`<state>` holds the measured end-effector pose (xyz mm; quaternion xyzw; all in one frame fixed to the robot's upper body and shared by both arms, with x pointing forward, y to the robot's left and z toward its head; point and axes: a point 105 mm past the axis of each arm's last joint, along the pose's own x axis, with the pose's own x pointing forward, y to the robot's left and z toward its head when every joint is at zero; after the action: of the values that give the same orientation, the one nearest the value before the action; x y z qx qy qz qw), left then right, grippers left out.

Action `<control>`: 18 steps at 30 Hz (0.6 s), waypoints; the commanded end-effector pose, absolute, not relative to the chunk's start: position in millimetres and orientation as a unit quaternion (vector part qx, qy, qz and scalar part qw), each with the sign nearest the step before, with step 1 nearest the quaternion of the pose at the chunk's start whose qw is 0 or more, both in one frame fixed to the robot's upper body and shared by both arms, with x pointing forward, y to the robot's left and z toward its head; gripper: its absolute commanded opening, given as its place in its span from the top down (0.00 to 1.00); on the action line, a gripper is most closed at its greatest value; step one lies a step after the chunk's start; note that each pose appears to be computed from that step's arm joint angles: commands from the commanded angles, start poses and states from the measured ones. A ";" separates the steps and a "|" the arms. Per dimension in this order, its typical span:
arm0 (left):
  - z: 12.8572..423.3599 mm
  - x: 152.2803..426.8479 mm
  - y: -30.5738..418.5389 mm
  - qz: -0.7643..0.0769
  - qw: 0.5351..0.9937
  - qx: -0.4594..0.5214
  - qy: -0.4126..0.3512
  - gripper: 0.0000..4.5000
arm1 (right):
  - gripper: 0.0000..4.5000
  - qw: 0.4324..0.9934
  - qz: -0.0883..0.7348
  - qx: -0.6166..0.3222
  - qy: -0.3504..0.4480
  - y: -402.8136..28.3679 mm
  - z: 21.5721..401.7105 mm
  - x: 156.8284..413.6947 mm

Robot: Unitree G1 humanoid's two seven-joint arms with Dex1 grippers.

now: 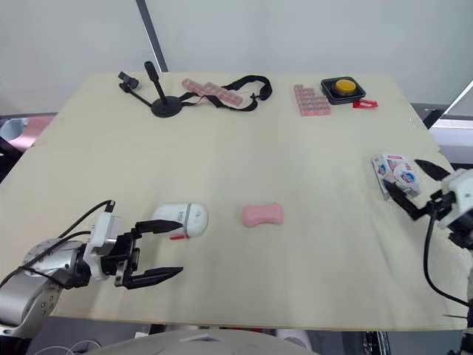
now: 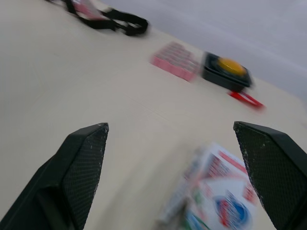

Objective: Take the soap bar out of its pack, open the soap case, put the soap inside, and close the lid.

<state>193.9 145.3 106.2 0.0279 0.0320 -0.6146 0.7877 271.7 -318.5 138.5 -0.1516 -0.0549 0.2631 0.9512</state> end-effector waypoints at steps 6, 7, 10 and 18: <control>110.5 201.7 153.6 -0.599 0.798 0.056 0.028 0.00 | 0.01 0.815 0.569 -0.106 -0.026 -220.4 118.9 220.3; 111.0 203.0 154.5 -0.595 0.801 0.058 0.026 0.00 | 0.01 0.795 0.598 -0.101 -0.016 -213.3 111.7 210.4; 112.3 206.2 158.0 -0.588 0.806 0.065 0.026 0.00 | 0.01 0.771 0.630 -0.093 -0.012 -204.7 103.3 199.6; 115.0 226.6 183.4 -0.556 0.820 0.126 0.052 0.00 | 0.01 0.767 0.636 -0.086 -0.017 -199.4 93.0 203.6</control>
<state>221.2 173.2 108.4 0.0976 0.0558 -0.5696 0.8142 203.8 -199.1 90.3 -0.0763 -0.0068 0.6298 0.7730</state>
